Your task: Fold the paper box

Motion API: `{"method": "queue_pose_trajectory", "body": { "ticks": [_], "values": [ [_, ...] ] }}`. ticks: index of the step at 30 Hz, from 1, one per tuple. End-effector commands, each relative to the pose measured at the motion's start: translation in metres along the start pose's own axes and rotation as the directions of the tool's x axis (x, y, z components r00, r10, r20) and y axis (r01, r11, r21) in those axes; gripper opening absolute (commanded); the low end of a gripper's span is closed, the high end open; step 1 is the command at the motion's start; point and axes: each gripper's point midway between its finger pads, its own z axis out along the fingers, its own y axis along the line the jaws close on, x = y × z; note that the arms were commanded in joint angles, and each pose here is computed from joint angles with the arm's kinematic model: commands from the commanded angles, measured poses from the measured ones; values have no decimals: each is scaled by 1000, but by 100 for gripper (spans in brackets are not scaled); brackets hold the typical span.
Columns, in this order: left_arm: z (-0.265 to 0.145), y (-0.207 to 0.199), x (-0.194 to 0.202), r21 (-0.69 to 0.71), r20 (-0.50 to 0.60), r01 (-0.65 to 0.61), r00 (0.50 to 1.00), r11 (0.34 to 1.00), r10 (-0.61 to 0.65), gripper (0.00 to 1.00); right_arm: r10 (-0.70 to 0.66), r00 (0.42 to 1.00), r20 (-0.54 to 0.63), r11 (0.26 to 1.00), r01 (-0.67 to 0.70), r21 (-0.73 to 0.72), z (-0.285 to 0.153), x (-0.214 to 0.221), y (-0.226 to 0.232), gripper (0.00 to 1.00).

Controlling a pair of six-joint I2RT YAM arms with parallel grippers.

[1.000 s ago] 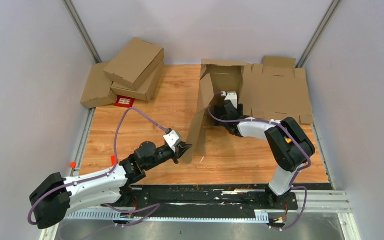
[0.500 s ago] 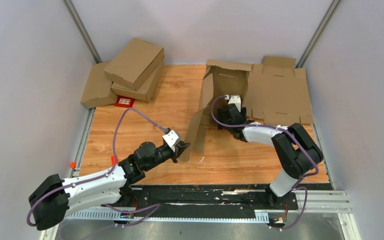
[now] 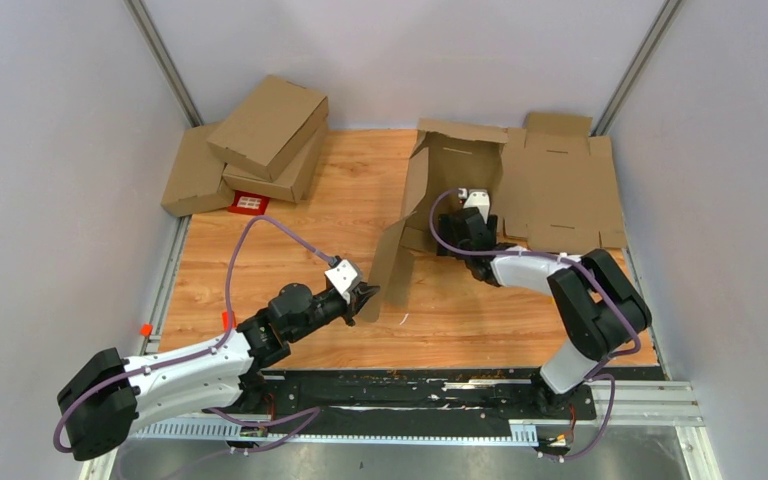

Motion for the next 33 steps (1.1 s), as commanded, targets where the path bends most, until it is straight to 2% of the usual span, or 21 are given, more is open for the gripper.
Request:
{"method": "queue_pose_trajectory", "body": {
  "ticks": [1, 8, 21, 27, 33],
  "values": [
    [1, -1, -7, 2, -6, -19, 1000, 1000, 19, 0, 55, 996, 75, 998, -52, -46, -15, -23, 4, 84],
    [0, 0, -8, 1, -3, -19, 1000, 1000, 19, 0, 47, 987, 153, 993, -29, -117, -44, -37, 3, 100],
    [0, 1, -8, -8, -4, -22, 1000, 1000, 22, 0, 60, 975, 213, 987, -27, -157, -79, -40, -9, 100],
    [-1, 2, -10, -10, 3, -19, 1000, 1000, 19, 0, 80, 980, 185, 984, -48, -170, -88, -24, -14, 100],
    [-1, 1, -9, -10, 5, -16, 1000, 1000, 16, 0, 100, 990, 100, 980, -81, -183, -104, 3, -22, 100]
  ]
}}
